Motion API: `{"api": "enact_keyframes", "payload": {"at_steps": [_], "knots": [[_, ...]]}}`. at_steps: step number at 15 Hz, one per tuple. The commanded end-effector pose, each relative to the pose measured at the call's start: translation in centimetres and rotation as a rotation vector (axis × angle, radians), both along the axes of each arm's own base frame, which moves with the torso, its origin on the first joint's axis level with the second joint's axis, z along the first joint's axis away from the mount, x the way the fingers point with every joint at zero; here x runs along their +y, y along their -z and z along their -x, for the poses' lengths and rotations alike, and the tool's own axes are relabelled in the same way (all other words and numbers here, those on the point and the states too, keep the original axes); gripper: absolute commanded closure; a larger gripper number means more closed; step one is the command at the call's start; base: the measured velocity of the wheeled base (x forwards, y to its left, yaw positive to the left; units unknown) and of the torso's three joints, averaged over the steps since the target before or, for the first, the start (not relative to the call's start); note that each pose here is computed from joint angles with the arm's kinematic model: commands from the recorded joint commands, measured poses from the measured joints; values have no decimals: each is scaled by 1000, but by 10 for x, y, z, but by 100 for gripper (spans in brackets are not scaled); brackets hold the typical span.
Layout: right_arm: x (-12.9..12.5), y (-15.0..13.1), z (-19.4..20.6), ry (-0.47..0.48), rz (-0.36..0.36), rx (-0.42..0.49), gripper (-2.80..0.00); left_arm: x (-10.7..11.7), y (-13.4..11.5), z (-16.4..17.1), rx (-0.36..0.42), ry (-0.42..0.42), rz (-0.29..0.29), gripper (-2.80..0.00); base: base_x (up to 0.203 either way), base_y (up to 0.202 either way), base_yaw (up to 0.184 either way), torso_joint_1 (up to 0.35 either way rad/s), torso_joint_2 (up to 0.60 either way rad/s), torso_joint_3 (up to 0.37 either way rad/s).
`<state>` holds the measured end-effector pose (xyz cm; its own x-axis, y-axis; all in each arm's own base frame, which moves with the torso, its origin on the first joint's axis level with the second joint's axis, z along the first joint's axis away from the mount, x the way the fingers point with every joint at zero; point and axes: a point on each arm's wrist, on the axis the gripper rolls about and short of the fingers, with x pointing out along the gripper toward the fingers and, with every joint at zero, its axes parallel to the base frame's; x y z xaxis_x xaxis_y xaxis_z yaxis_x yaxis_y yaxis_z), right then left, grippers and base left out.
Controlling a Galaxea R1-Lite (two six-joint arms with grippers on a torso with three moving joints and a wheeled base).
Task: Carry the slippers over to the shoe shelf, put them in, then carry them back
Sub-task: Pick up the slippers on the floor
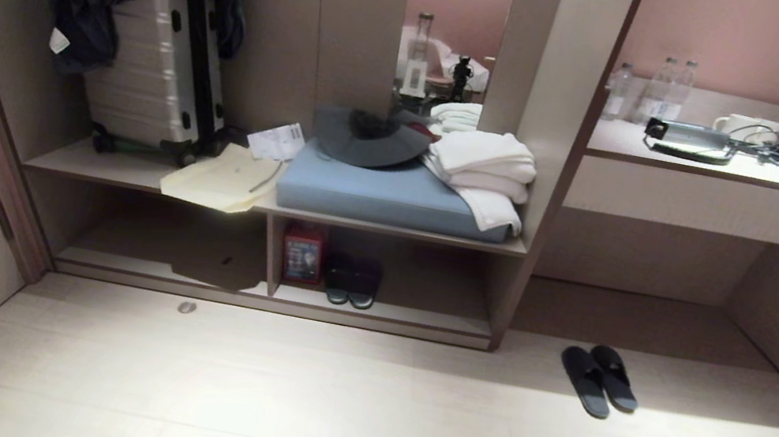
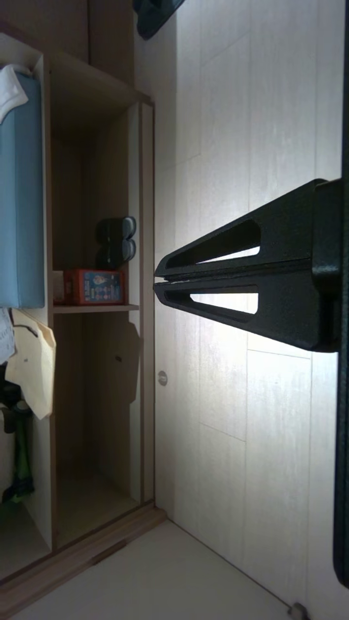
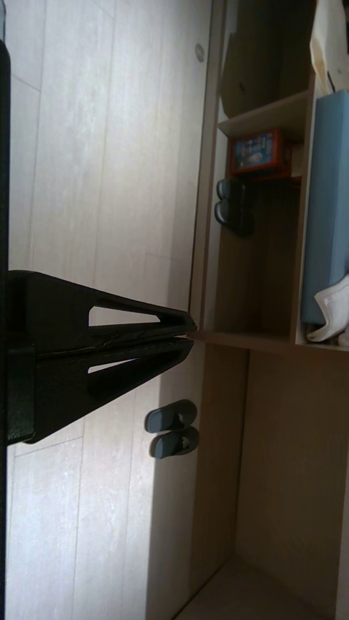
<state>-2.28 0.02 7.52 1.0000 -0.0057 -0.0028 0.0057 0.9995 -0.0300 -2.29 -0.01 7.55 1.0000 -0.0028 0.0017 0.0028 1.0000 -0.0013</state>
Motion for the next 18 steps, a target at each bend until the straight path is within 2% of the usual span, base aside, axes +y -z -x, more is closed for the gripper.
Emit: {"api": "enact_keyframes", "payload": {"at_steps": [1,18], "knots": [[0,0,0,-1,1,0,0,0,0,0,0,0,0,0,200,0,-2,6,-4,2],[0,0,0,0,4,-1,0,0,0,0,0,0,0,0,195,0,0,3,2,2]]}}
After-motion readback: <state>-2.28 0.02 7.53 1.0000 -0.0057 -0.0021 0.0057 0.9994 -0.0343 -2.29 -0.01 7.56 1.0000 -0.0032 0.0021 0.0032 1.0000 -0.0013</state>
